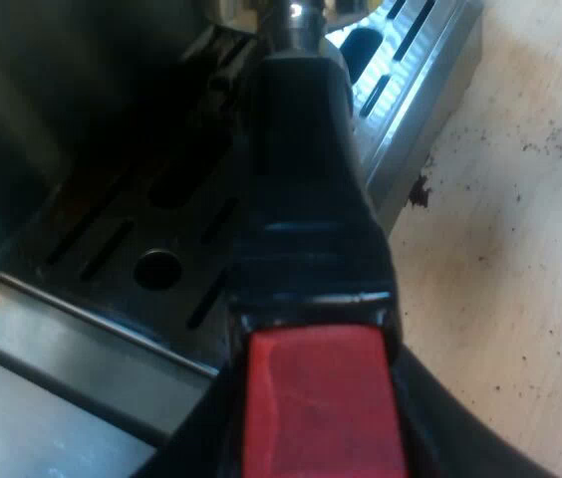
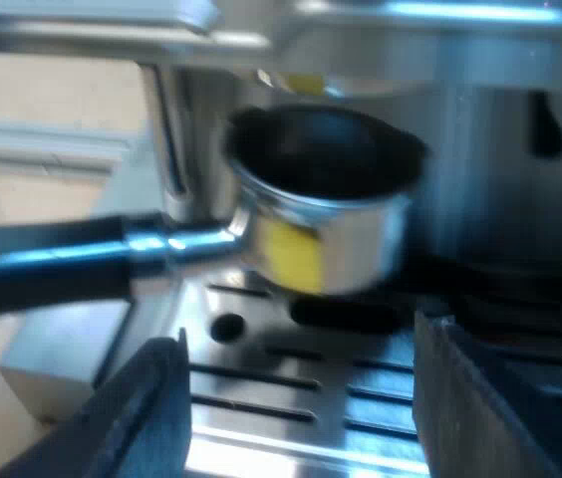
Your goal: Put the handle in the coffee machine
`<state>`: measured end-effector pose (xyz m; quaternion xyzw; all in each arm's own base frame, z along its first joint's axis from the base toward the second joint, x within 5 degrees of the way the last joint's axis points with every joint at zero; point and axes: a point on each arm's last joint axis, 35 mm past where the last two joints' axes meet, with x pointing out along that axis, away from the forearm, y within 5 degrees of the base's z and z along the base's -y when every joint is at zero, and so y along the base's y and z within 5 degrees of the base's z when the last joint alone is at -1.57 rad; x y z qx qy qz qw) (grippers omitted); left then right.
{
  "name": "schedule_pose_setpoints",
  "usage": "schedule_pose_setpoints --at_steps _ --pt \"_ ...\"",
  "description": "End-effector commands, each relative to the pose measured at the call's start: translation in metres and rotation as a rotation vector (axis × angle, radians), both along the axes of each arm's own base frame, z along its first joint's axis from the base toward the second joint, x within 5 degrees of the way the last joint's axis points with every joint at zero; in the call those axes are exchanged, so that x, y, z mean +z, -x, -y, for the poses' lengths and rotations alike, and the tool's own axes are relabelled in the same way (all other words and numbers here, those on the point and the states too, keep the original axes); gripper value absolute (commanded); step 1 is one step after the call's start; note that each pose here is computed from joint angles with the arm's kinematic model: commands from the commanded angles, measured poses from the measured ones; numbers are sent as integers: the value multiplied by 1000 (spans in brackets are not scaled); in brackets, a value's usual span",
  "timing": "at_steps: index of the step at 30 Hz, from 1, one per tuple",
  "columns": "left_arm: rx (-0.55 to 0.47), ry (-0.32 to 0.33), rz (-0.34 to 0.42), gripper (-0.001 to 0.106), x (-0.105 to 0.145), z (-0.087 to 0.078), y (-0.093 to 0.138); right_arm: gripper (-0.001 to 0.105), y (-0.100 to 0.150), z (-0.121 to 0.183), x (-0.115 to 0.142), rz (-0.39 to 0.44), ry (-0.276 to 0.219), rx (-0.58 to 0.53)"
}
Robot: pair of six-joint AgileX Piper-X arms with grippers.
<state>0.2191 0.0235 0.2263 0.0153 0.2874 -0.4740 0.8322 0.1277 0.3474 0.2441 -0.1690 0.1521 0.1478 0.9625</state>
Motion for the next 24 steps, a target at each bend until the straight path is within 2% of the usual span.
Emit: schedule_pose_setpoints --at_steps 1,3,6,10,15,19,22,24 --pt "-27 53 51 0 7 1 -2 52 -4 -10 1 50 -22 3" --pt "-26 47 78 0 7 0 -6 49 -6 -17 -5 80 -34 -4" --pt "-12 53 78 0 3 -2 -12 45 -9 -25 -13 107 -58 1" --pt "-11 56 68 0 -3 -3 -17 46 -11 -32 -20 144 -52 8" --pt "-23 62 97 0 -5 -4 -22 45 -14 -38 -31 186 -79 -61" --pt "-23 56 121 0 -4 -4 -24 45 -15 -42 -38 210 -70 -58" --pt "-23 56 121 0 -4 -4 -24 45 -16 -44 -37 255 -64 -95" --pt "-27 65 123 0 -4 -4 -24 45 -17 -44 -36 281 -35 -121"
